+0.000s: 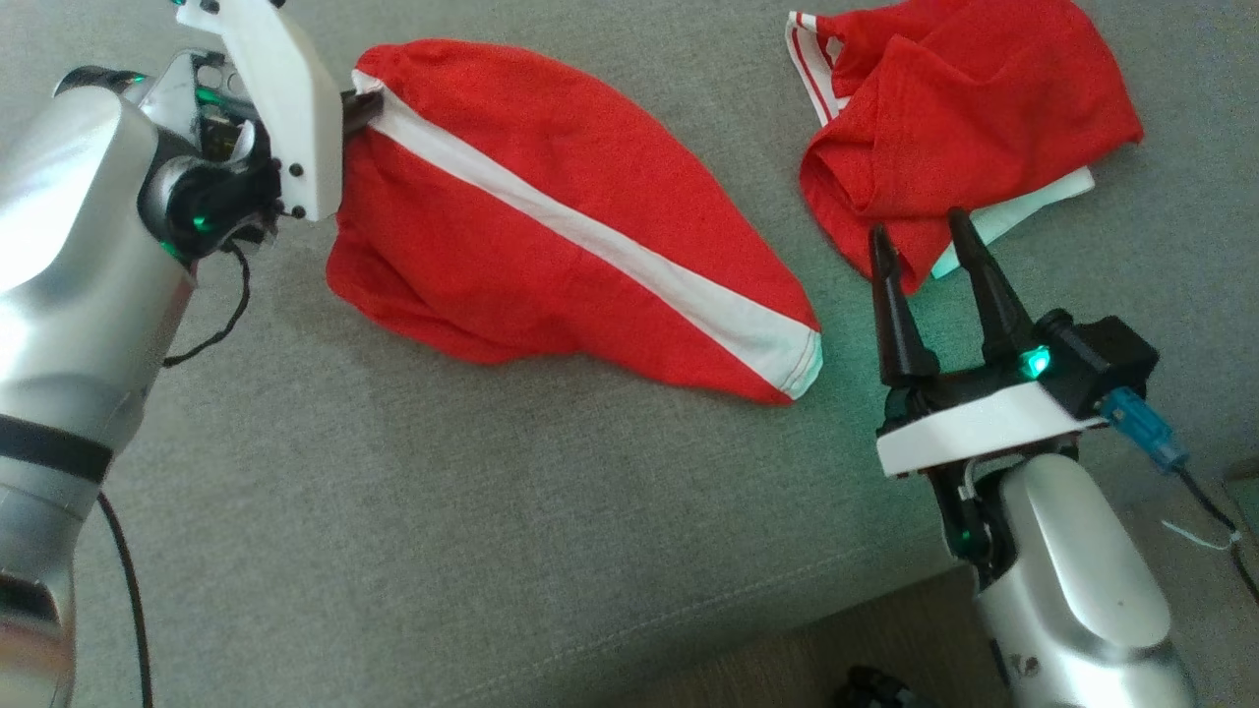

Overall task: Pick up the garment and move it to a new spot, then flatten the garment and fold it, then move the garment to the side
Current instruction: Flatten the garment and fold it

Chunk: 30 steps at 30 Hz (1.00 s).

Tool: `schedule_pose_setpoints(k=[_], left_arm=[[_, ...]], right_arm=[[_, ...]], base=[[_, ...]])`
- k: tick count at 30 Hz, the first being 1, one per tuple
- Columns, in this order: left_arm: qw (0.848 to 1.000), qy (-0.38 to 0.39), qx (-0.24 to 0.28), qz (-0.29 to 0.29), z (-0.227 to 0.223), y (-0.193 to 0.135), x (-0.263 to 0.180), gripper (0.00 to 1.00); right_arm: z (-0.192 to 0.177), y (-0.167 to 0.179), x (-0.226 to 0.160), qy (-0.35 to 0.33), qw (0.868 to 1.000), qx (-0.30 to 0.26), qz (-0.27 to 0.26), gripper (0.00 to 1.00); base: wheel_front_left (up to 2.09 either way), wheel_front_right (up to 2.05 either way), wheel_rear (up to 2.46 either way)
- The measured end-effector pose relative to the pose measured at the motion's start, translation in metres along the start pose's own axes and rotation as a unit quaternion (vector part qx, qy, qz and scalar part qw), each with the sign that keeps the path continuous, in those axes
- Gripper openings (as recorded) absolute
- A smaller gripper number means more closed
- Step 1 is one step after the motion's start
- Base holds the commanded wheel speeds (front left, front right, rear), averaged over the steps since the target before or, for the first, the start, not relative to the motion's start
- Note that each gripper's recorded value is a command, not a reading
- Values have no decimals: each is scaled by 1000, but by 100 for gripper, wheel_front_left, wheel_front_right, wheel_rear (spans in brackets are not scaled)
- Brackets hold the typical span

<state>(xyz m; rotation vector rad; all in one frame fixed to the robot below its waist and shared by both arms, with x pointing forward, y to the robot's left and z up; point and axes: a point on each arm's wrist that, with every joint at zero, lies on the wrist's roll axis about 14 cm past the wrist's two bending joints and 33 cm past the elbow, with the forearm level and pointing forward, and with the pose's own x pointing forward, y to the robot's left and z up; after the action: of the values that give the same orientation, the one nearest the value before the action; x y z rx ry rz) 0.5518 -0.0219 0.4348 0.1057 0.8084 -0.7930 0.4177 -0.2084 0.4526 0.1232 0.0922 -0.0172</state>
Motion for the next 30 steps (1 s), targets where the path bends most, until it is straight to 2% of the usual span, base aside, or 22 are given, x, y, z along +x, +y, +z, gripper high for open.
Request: schedule_pose_setpoints(k=[4, 20, 30], left_arm=[[1000, -21, -4, -1, 8, -3, -7, 0], [999, -45, -4, -5, 13, -12, -20, 0], [999, -49, -1, -8, 15, -11, -20, 0]], right_arm=[[-5, 3, -7, 9, 1000, -2, 3, 100], [-65, 31, -32, 145, 988, -16, 44, 100], [-85, 35, -33, 183, 982, -1, 47, 100]], base=[[0, 0, 0], [0, 0, 0], [0, 0, 0]])
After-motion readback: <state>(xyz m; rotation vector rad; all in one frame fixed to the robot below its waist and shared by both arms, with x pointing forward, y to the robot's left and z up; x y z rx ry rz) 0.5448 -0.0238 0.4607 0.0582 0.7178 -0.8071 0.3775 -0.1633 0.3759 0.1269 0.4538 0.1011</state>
